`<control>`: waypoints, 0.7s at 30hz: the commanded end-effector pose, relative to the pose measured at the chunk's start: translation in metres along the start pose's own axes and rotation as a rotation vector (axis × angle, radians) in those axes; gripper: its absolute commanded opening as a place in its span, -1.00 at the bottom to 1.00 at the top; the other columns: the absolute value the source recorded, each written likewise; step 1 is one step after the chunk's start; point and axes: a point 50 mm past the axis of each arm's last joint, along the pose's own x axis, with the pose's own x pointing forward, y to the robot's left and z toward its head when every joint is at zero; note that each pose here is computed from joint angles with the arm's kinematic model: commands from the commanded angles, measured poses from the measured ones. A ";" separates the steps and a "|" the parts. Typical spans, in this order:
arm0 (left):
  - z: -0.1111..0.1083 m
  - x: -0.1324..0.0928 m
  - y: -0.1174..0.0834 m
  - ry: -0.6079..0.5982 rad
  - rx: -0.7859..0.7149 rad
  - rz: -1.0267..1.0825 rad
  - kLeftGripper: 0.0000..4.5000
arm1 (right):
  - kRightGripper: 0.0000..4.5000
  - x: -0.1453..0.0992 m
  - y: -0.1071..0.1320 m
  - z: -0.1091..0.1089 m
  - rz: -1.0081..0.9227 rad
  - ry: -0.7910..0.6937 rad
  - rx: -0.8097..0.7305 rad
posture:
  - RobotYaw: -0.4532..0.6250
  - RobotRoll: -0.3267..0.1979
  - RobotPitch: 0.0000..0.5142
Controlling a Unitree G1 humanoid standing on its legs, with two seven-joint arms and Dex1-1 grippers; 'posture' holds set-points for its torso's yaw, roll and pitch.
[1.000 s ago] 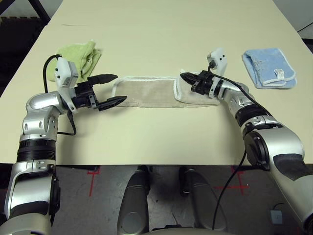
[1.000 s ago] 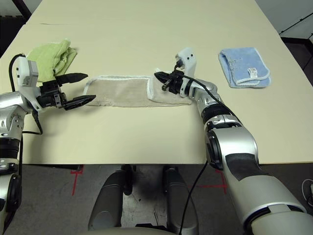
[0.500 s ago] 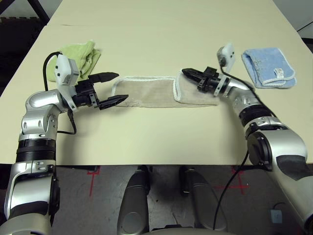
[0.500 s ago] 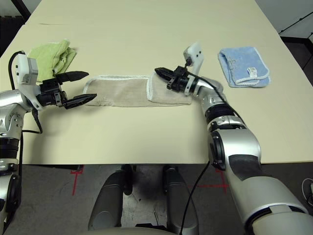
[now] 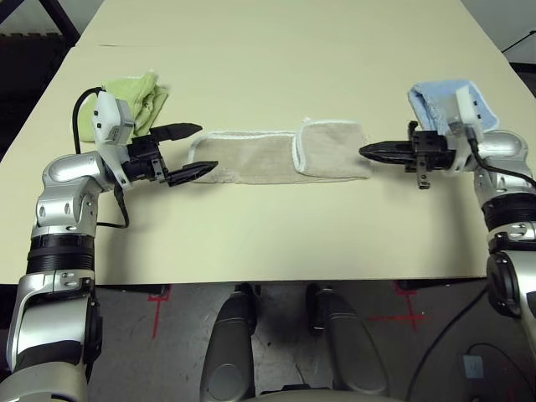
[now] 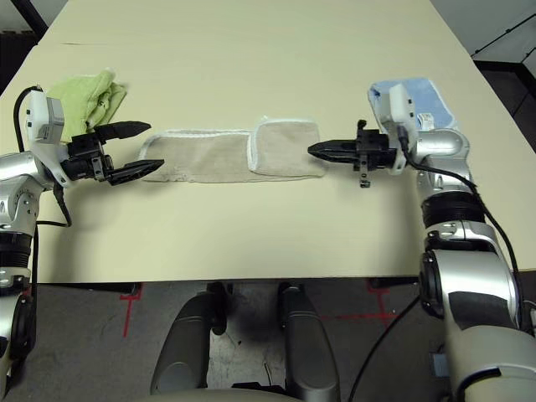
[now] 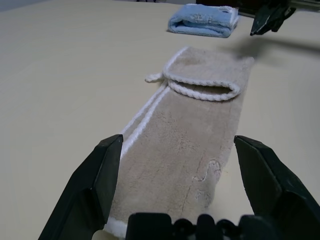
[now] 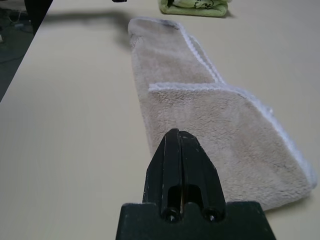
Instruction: Fold the towel and set it aside.
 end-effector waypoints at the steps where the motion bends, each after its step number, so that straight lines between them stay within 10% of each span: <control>1: -0.004 -0.006 -0.004 0.027 -0.010 -0.004 1.00 | -0.98 -0.007 0.006 -0.008 -0.003 -0.001 0.029 | -0.22 0.25 -0.07; 11: 0.018 -0.027 0.005 0.064 -0.211 0.201 1.00 | -0.98 -0.011 0.007 -0.014 0.012 0.056 0.036 | -0.20 0.25 -0.05; 21: 0.063 -0.022 -0.017 -0.061 -0.702 0.144 1.00 | 0.44 -0.012 0.006 -0.019 -0.026 0.032 0.065 | -0.16 0.25 -0.01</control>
